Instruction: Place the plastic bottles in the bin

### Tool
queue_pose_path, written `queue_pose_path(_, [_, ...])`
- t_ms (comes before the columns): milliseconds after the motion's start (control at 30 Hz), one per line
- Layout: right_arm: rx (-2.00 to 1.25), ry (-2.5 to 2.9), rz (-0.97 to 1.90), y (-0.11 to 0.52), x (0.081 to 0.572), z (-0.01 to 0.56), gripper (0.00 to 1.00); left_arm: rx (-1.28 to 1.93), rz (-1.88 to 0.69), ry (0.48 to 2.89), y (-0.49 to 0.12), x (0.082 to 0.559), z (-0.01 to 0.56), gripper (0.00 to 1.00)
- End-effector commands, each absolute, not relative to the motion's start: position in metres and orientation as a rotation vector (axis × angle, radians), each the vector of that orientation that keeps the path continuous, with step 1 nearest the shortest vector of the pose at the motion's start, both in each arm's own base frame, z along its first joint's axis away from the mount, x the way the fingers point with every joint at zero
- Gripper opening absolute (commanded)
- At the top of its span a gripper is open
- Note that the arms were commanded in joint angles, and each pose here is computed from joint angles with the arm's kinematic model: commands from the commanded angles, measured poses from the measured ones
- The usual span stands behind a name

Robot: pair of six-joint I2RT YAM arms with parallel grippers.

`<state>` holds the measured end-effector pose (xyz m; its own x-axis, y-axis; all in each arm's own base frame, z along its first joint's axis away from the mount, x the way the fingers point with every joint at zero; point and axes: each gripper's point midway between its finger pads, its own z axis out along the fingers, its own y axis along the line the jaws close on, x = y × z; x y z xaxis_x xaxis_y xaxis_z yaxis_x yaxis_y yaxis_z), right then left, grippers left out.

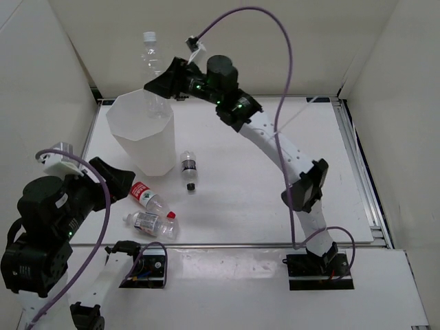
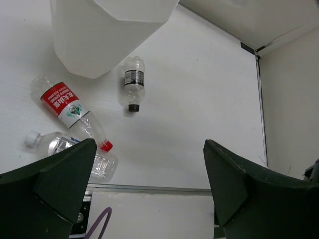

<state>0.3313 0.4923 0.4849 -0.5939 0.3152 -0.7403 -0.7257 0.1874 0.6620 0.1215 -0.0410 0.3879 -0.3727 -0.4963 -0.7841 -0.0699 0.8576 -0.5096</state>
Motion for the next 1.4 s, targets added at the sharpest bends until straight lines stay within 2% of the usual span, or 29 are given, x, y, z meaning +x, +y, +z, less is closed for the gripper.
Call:
queue_pose_path(0, [-0.361, 1.457, 1.535, 0.519, 0.350, 0.484, 0.25, -0.348, -0.473, 1.993, -0.046, 0.115, 0.384, 1.00])
queue_pose_path(233, [-0.365, 1.273, 1.476, 0.559, 0.367, 0.473, 0.31, -0.223, -0.557, 2.029, -0.065, 0.113, 0.385, 1.00])
queue_pose_path(300, [-0.335, 1.275, 1.449, 0.560, 0.376, 0.467, 0.36, -0.204, -0.588, 2.035, -0.070, 0.110, 0.384, 1.00])
queue_pose_path(367, [-0.317, 1.295, 1.451, 0.563, 0.380, 0.458, 0.47, -0.191, -0.607, 2.037, -0.073, 0.108, 0.384, 1.00])
queue_pose_path(400, [-0.318, 1.305, 1.448, 0.566, 0.382, 0.452, 0.57, -0.188, -0.615, 2.049, -0.075, 0.109, 0.381, 1.00])
queue_pose_path(433, [-0.310, 1.310, 1.460, 0.566, 0.382, 0.452, 0.73, -0.185, -0.616, 2.040, -0.074, 0.106, 0.382, 1.00])
queue_pose_path(467, [-0.310, 1.313, 1.459, 0.564, 0.380, 0.456, 1.00, -0.185, -0.616, 2.040, -0.074, 0.106, 0.382, 1.00])
queue_pose_path(567, [-0.335, 1.333, 1.420, 0.545, 0.367, 0.481, 1.00, -0.218, -0.566, 2.033, -0.066, 0.110, 0.381, 1.00])
queue_pose_path(633, [-0.354, 1.416, 1.296, 0.532, 0.370, 0.468, 1.00, -0.249, -0.515, 2.012, -0.057, 0.113, 0.386, 1.00])
queue_pose_path(667, [-0.340, 1.394, 1.262, 0.513, 0.363, 0.492, 1.00, -0.274, -0.499, 2.020, -0.055, 0.118, 0.385, 1.00])
queue_pose_path(800, [-0.318, 1.479, 1.079, 0.455, 0.367, 0.499, 1.00, -0.368, -0.398, 1.979, -0.035, 0.120, 0.386, 1.00])
queue_pose_path(833, [-0.304, 1.454, 1.045, 0.434, 0.357, 0.518, 1.00, -0.394, -0.387, 1.991, -0.033, 0.121, 0.379, 1.00])
queue_pose_path(900, [-0.299, 1.531, 0.976, 0.417, 0.357, 0.498, 1.00, -0.422, -0.387, 1.987, -0.031, 0.120, 0.373, 1.00])
queue_pose_path(933, [-0.286, 1.516, 0.974, 0.400, 0.345, 0.513, 1.00, -0.429, -0.376, 1.980, -0.029, 0.119, 0.366, 1.00])
queue_pose_path(1067, [-0.171, 1.709, 0.848, 0.358, 0.335, 0.455, 1.00, -0.505, -0.369, 1.971, -0.024, 0.117, 0.346, 1.00])
queue_pose_path(1100, [-0.067, 1.790, 0.873, 0.353, 0.331, 0.432, 1.00, -0.515, -0.353, 1.981, -0.022, 0.118, 0.342, 1.00])
queue_pose_path(1133, [-0.066, 1.908, 0.863, 0.342, 0.326, 0.382, 1.00, -0.526, -0.359, 1.979, -0.022, 0.117, 0.340, 1.00])
queue_pose_path(1267, [-0.186, 2.190, 0.888, 0.334, 0.304, 0.272, 1.00, -0.558, -0.352, 2.032, -0.023, 0.116, 0.331, 1.00])
queue_pose_path(1367, [-0.304, 2.412, 1.016, 0.345, 0.281, 0.220, 1.00, -0.587, -0.376, 2.051, -0.026, 0.116, 0.328, 1.00])
